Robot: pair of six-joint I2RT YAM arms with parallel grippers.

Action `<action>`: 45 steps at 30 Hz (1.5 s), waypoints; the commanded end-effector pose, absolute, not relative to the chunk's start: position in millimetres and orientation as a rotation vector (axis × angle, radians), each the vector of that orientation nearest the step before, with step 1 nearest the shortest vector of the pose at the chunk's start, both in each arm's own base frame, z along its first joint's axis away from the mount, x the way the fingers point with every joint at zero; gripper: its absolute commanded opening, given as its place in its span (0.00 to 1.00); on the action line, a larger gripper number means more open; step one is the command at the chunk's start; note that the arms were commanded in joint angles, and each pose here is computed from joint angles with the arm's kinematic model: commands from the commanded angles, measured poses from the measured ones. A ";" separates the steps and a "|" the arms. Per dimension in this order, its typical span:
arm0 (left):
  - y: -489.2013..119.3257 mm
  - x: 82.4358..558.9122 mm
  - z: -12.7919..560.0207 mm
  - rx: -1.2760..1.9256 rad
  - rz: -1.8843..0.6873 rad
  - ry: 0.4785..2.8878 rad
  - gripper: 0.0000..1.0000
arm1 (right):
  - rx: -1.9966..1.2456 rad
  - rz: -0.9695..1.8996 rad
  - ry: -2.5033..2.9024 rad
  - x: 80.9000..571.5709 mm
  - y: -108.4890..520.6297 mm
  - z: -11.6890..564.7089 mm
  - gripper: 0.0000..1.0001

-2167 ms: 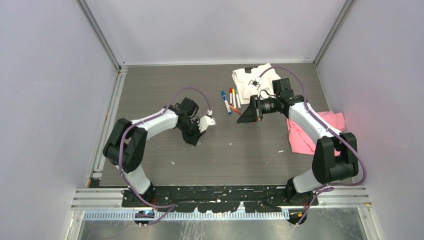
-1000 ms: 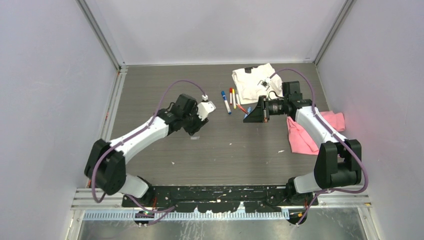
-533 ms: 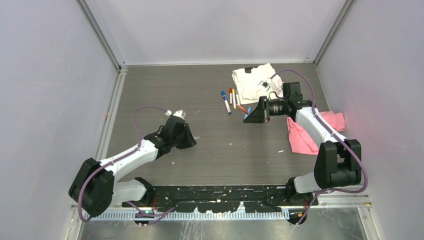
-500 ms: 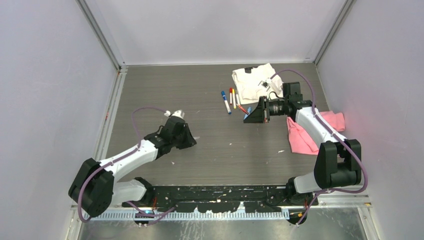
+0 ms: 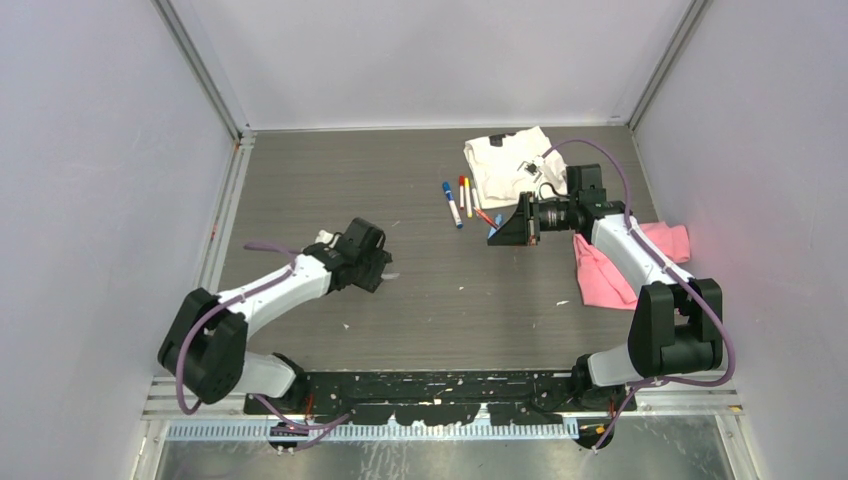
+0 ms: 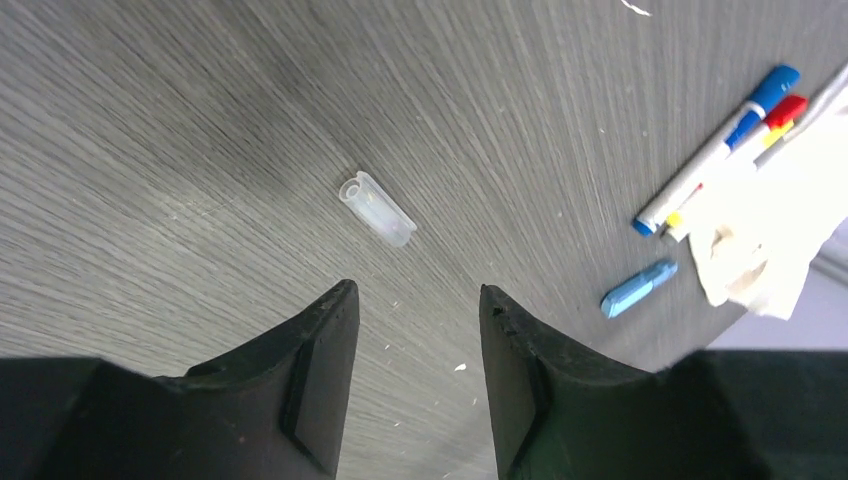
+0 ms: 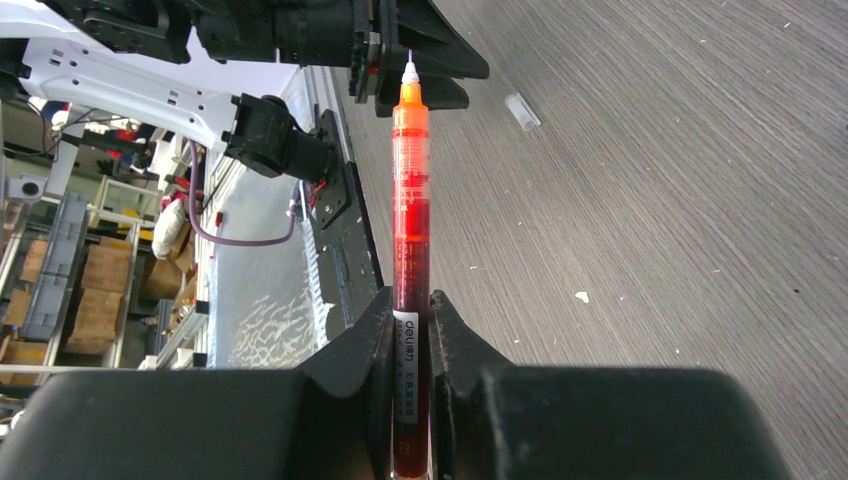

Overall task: Insert the pens into the pen caps
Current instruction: Insert the pen cap onto the pen.

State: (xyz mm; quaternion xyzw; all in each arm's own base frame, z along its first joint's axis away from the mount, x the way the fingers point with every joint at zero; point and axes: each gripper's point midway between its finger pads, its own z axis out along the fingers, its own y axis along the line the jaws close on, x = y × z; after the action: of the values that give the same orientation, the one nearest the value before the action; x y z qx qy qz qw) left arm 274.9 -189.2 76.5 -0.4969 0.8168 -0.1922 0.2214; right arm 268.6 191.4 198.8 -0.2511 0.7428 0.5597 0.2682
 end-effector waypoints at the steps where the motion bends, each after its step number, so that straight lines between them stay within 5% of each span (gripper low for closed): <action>1: -192.8 286.0 68.9 -1.615 -0.512 2.165 0.48 | -0.714 1.501 1.935 268.0 189.9 212.3 0.01; 16: -192.5 284.1 35.9 -1.807 -0.258 2.205 0.33 | -0.691 1.505 1.940 271.0 185.7 210.3 0.01; 27: -181.6 275.7 16.9 -1.863 -0.074 2.305 0.33 | -0.684 1.507 1.941 272.4 184.2 210.0 0.01; 40: -180.2 275.1 -1.9 -1.692 0.125 2.544 0.21 | -0.682 1.506 1.940 272.4 183.5 210.8 0.01; 45: -160.7 279.0 5.0 -1.425 0.416 2.689 0.20 | -0.677 1.507 1.940 272.4 182.5 210.3 0.01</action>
State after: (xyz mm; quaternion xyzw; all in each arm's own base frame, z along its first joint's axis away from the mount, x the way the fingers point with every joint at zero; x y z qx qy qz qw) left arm 294.7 -196.0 17.7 -0.5421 0.8390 0.0167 0.0441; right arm 272.7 183.0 200.3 -0.2398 0.7421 0.5622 0.2750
